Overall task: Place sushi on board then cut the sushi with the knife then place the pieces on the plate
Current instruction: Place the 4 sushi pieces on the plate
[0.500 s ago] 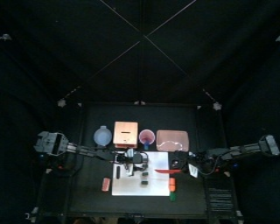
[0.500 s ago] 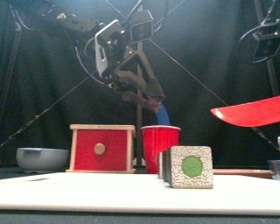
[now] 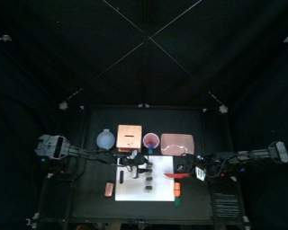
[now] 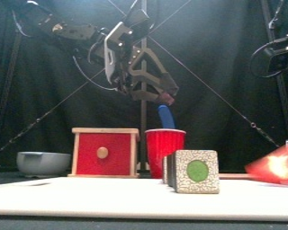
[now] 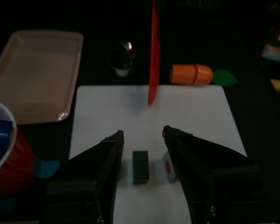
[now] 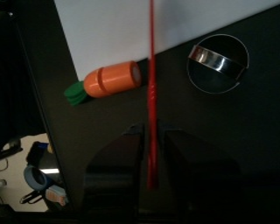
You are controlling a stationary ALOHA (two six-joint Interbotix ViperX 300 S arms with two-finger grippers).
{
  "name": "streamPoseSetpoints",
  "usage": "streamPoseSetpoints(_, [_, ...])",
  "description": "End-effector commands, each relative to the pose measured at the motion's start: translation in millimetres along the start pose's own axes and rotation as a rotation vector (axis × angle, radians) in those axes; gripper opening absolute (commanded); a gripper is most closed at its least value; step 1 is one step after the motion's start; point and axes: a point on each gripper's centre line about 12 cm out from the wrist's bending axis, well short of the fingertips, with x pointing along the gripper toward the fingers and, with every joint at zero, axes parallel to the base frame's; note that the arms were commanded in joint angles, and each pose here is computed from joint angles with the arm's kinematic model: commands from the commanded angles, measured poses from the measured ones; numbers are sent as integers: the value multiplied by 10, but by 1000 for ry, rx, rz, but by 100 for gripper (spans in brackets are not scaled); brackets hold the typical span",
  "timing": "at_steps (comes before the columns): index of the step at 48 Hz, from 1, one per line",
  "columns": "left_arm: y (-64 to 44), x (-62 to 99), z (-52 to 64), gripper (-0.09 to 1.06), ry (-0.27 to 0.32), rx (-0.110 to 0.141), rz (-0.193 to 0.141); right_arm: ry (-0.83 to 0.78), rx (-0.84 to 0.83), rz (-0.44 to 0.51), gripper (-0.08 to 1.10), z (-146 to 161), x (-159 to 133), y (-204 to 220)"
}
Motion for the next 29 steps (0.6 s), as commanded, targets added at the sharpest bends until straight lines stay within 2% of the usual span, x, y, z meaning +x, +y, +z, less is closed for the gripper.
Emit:
streamPoseSetpoints(1, [19, -116, 206, 79, -158, 1, 4, 1, 5, -11, 68, 31, -22, -10])
streamPoseSetpoints(6, [23, -166, 179, 79, -212, -10, 6, 13, 3, -21, 71, 40, -48, -14])
streamPoseSetpoints(11, [41, -202, 162, 79, -232, -21, 13, -5, -19, -35, 71, 118, -113, 6])
streamPoseSetpoints(19, [41, -239, 136, 79, -232, -23, 16, -117, -106, -94, 71, 381, -233, 19])
streamPoseSetpoints(29, [98, -263, 21, 79, -202, -32, 30, -307, -202, -145, 72, 814, -203, 40])
